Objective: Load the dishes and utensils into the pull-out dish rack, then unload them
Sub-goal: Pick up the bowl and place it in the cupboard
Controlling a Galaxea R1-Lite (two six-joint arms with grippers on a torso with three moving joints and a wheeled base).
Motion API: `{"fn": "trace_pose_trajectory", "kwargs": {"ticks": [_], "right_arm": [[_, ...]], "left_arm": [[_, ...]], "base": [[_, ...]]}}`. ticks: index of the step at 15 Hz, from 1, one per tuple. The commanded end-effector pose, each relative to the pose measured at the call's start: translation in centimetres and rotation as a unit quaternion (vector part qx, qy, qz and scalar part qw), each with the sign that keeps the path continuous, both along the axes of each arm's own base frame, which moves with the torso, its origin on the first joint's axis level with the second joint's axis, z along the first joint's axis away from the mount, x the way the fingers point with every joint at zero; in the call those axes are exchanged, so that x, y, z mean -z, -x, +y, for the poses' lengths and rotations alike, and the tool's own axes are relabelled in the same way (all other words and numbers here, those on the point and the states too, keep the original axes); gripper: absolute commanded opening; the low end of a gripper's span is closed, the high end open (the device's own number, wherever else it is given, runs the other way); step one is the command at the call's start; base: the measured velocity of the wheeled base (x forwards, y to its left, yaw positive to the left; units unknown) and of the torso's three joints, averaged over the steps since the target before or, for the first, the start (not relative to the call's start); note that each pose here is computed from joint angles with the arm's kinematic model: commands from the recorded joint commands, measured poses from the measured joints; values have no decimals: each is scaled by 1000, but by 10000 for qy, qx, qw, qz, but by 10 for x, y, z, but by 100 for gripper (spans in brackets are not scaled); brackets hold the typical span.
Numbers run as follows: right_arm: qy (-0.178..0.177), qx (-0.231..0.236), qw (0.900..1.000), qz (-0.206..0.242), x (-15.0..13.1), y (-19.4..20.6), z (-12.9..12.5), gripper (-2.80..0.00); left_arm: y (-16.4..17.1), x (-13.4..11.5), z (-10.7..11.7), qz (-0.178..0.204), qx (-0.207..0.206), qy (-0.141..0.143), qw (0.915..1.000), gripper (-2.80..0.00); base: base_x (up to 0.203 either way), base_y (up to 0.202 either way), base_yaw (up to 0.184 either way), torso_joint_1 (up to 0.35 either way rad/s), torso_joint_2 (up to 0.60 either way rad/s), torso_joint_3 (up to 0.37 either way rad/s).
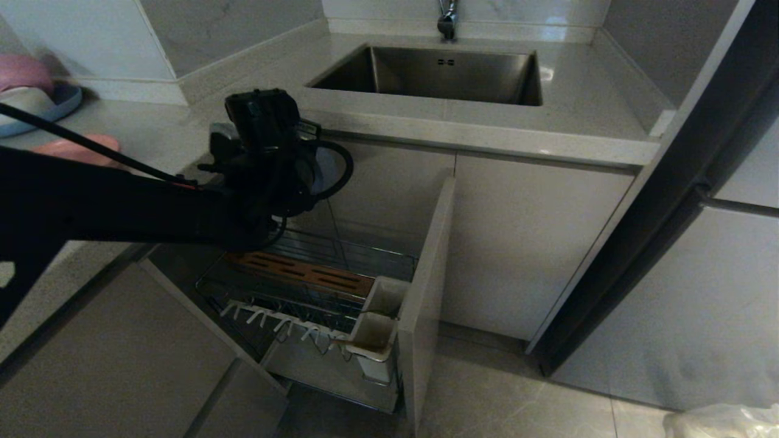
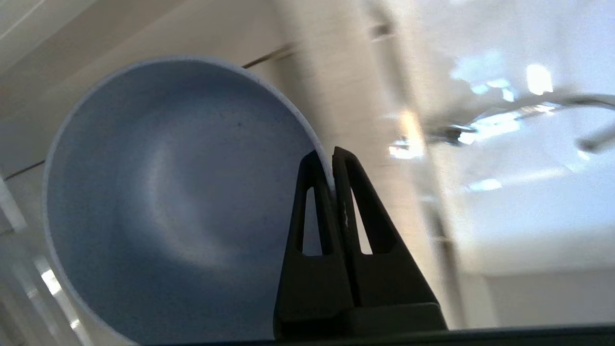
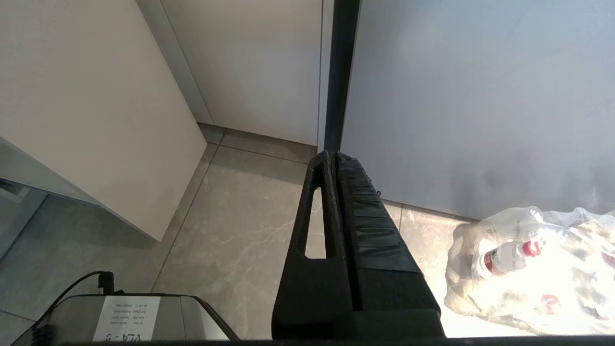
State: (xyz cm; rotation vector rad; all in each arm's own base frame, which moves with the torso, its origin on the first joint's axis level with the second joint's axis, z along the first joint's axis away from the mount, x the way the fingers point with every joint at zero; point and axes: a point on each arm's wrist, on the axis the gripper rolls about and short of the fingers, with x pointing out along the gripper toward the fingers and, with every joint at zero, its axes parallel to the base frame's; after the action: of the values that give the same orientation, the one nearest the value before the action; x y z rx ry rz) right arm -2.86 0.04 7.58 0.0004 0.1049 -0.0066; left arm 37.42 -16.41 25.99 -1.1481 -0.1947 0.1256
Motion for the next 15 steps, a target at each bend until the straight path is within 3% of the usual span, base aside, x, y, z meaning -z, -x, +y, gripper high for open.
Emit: {"fn": "trace_pose_trajectory", "kwargs": {"ticks": [1, 4, 15], "right_arm": [[5, -11, 10000, 5, 0, 0, 0, -280], [5, -3, 10000, 5, 0, 0, 0, -280], [4, -3, 10000, 5, 0, 0, 0, -280]], "left_arm": [[-13, 27, -9, 248, -95, 47, 9996, -280], [-19, 50, -15, 439, -180, 261, 9985, -280], [-41, 117, -22, 951, -304, 585, 9933, -280]], "base": [[0, 0, 0, 0, 0, 0], [0, 0, 0, 0, 0, 0], [0, 0, 0, 0, 0, 0]]}}
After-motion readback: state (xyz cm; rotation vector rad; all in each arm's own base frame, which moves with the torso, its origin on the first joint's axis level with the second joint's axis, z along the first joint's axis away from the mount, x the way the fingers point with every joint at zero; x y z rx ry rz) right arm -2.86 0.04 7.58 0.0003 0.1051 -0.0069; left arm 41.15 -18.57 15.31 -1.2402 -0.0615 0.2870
